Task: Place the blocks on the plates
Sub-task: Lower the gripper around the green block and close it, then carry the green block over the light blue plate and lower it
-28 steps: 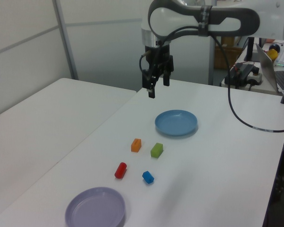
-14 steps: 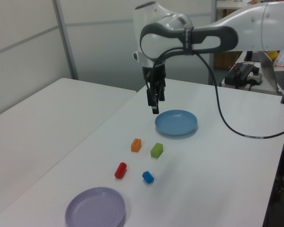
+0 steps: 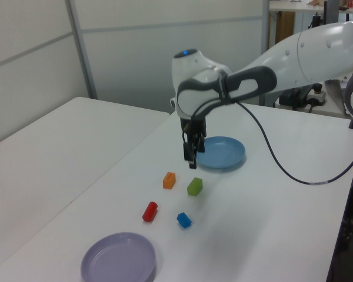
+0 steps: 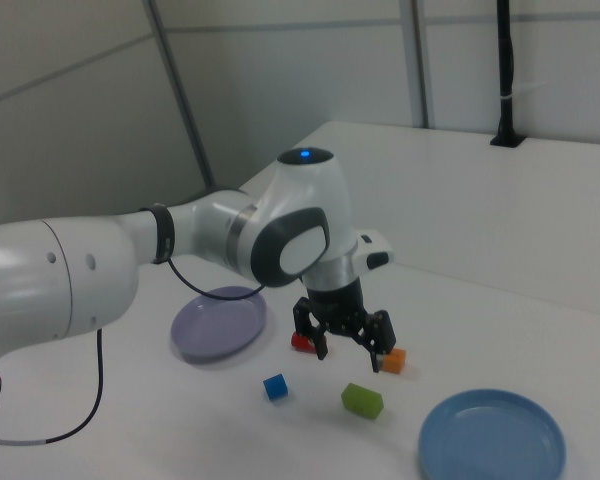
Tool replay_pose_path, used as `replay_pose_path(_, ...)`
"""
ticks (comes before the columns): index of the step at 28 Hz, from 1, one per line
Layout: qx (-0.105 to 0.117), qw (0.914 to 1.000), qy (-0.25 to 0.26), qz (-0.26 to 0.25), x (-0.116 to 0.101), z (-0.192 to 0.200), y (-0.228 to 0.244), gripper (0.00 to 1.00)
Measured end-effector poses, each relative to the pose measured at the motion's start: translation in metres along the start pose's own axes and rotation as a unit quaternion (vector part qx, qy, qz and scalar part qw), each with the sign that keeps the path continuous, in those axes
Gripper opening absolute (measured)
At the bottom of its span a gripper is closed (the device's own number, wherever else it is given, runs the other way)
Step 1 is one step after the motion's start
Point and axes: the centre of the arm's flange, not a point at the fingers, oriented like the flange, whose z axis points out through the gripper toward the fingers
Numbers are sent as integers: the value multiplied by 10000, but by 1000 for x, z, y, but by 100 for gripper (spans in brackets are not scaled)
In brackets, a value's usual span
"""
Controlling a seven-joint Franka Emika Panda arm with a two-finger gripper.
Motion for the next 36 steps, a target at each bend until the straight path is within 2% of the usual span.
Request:
replay_pose_path(6, -9, 9999, 55, 104, -1, 36, -5, 100)
replay_pose_path(17, -29, 9997, 160, 167, 14, 96, -5, 100)
replay_pose_path(23, -24, 9998, 165, 134, 17, 102, -9, 98)
replay_pose_path(26, -27, 9998, 172, 116, 18, 101, -11, 90)
replay_pose_path(27, -27, 9998, 175, 112, 18, 101, -12, 82)
replay_pose_path(31, -29, 9998, 180, 113, 18, 100, -12, 66)
replay_pose_path(36, -48, 9996, 234, 133, 19, 94, -10, 66)
